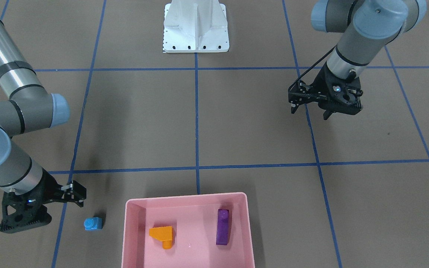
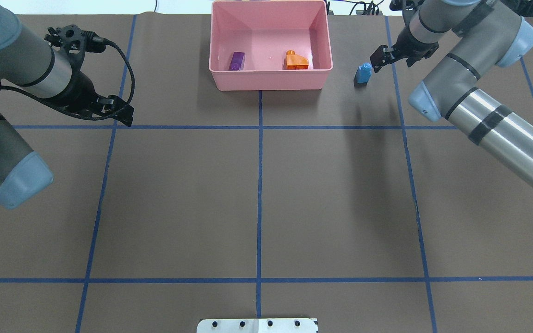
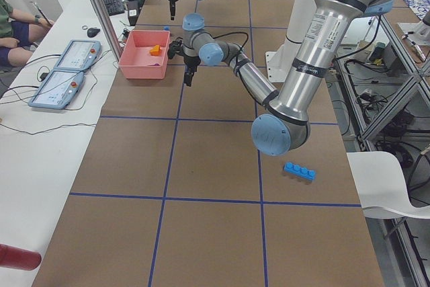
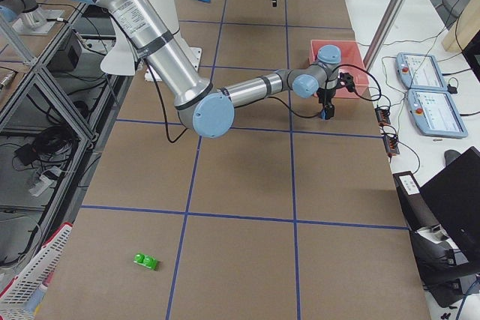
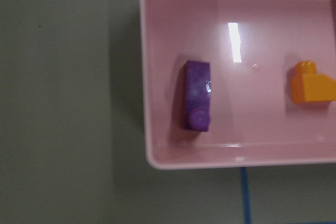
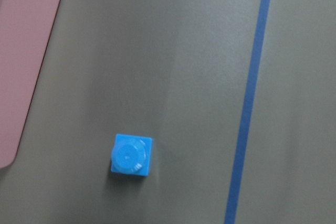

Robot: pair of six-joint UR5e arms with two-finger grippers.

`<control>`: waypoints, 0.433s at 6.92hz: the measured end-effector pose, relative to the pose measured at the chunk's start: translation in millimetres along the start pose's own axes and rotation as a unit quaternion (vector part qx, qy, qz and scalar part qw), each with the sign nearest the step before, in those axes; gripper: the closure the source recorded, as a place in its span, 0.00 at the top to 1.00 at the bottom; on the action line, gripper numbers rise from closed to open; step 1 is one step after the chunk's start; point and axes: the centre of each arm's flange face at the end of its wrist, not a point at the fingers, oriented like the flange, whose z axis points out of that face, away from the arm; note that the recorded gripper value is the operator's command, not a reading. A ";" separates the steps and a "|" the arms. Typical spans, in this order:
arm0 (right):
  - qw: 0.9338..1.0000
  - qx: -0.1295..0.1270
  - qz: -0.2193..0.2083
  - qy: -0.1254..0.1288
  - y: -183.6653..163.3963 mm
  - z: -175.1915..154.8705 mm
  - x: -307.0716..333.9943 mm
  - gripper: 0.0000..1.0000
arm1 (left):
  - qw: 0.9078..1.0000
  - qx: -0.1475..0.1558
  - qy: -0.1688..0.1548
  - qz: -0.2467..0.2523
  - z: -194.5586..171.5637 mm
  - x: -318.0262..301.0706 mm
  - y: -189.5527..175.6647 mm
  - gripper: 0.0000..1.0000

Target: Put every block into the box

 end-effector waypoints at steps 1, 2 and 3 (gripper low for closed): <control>1.000 0.011 0.010 0.003 -8.1 15.4 -22.3 0.98 | 1.000 0.000 0.001 0.001 -1.4 -0.9 3.8 1.00; 1.000 0.020 0.018 0.003 -13.7 28.5 -37.0 0.97 | 1.000 0.000 0.001 0.000 -1.7 -0.2 5.2 1.00; 0.999 0.027 0.022 0.004 -16.8 42.2 -43.1 0.94 | 1.000 0.000 0.002 -0.002 -1.6 0.5 5.5 1.00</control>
